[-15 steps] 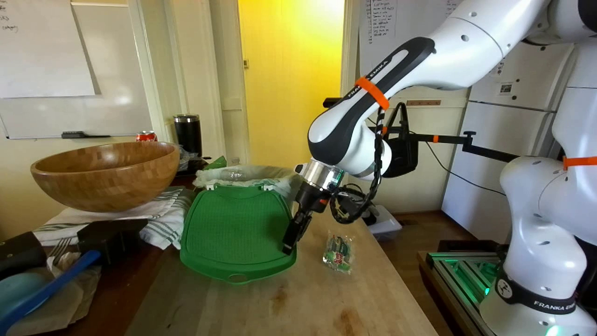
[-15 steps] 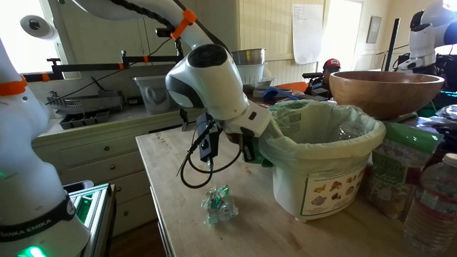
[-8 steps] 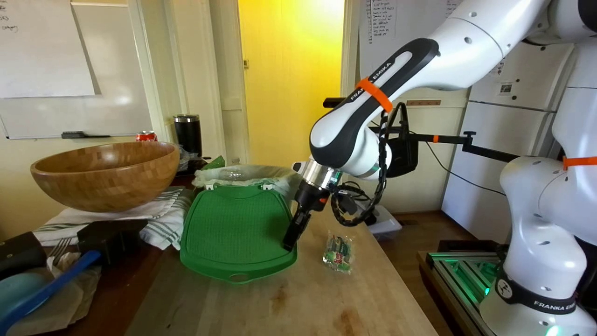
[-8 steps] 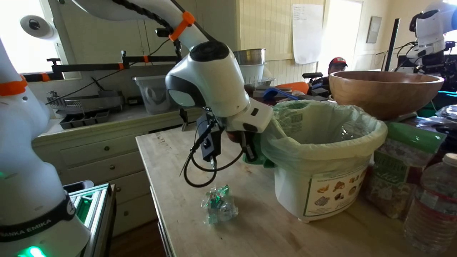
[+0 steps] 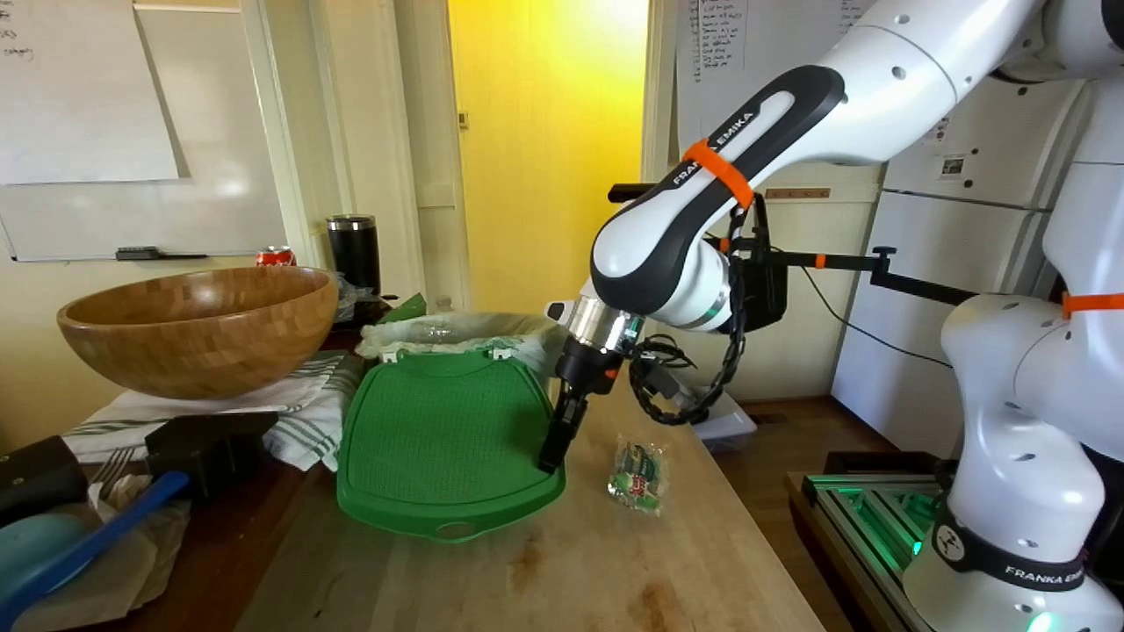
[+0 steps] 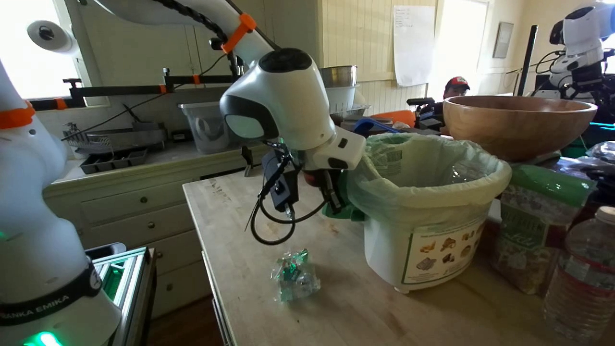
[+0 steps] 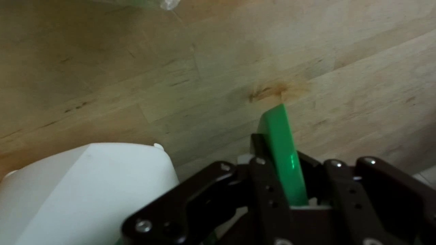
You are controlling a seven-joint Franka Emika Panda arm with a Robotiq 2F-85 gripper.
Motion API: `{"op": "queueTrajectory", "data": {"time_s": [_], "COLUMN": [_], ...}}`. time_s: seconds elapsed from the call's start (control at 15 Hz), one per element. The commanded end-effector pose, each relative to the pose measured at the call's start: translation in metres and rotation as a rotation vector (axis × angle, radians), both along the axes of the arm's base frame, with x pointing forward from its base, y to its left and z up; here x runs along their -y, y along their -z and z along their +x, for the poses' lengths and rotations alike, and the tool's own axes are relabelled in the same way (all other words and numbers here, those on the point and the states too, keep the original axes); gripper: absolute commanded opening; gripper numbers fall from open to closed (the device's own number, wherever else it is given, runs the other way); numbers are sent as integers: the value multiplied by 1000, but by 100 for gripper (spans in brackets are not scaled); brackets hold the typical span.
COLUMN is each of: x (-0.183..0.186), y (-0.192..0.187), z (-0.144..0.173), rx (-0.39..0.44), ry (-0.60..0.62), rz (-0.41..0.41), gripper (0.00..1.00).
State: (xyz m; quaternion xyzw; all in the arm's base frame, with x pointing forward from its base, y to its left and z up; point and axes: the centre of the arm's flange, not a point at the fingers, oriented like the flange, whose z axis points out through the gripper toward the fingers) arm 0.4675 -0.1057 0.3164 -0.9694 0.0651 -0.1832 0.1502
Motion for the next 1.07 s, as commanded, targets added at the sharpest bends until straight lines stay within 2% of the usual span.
{"op": "queueTrajectory", "data": {"time_s": [0.0, 0.33, 0.8, 1.0], "x": [-12, -19, 1, 18], "y": [-18, -29, -34, -40], "z": [-8, -13, -40, -48], "rx": [-8, -6, -154, -159], "ry": [-48, -111, -333, -383], "rz": [19, 59, 88, 114], "gripper": [2, 2, 2, 2]}}
